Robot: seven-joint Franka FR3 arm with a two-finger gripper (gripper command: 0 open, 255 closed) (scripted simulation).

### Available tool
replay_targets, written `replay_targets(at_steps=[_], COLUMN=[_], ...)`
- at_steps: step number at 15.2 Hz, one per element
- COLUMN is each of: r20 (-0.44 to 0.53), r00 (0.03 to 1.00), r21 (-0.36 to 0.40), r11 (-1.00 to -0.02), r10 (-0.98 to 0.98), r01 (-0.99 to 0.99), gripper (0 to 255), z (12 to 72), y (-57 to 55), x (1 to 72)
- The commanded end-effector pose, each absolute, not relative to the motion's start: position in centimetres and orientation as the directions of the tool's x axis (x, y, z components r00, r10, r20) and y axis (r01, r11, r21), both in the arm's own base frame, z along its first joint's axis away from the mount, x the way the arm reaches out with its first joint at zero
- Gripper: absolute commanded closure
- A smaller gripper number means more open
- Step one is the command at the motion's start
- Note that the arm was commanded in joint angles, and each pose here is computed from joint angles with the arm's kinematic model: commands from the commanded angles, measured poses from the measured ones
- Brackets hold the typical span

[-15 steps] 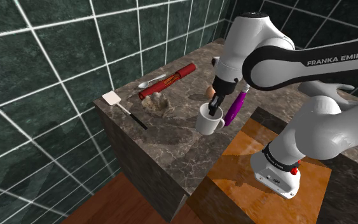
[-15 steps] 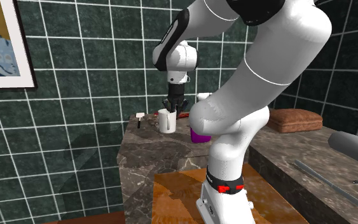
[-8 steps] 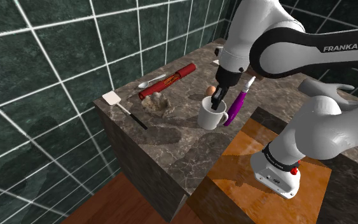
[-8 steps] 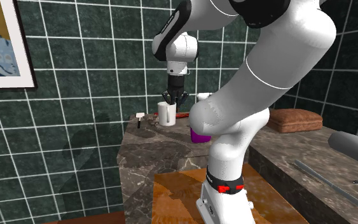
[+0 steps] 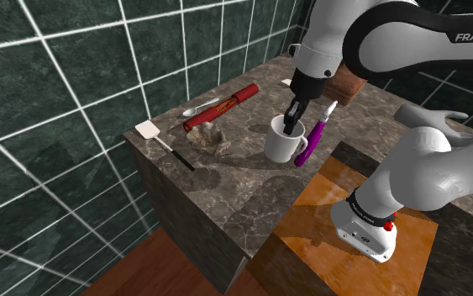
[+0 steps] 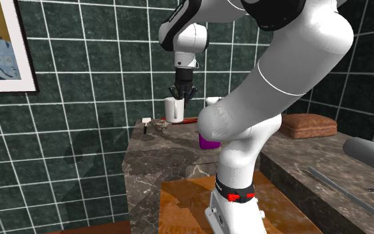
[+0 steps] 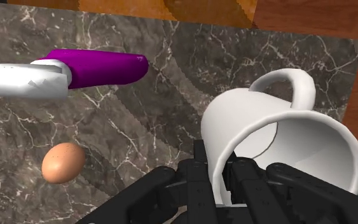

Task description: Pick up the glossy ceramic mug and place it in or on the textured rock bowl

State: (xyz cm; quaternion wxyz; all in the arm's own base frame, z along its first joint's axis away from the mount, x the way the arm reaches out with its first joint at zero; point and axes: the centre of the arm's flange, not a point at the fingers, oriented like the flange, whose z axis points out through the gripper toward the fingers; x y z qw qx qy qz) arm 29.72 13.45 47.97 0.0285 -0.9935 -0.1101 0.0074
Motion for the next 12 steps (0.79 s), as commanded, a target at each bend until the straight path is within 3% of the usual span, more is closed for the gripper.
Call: replay_targets(at_steps=[1,7,12], r20=[-0.009,-0.009,-0.009], r00=[0.976,0.976,0.976], r21=[-0.058,-0.058,-0.058], r11=[-0.974,-0.974,-0.974], r10=[0.219,0.219,0.219], r01=[0.218,0.218,0.218], gripper=[255,255,255], z=[49.0,51.9,52.6], y=[13.5,13.5,16.1], x=[29.8,29.8,35.8])
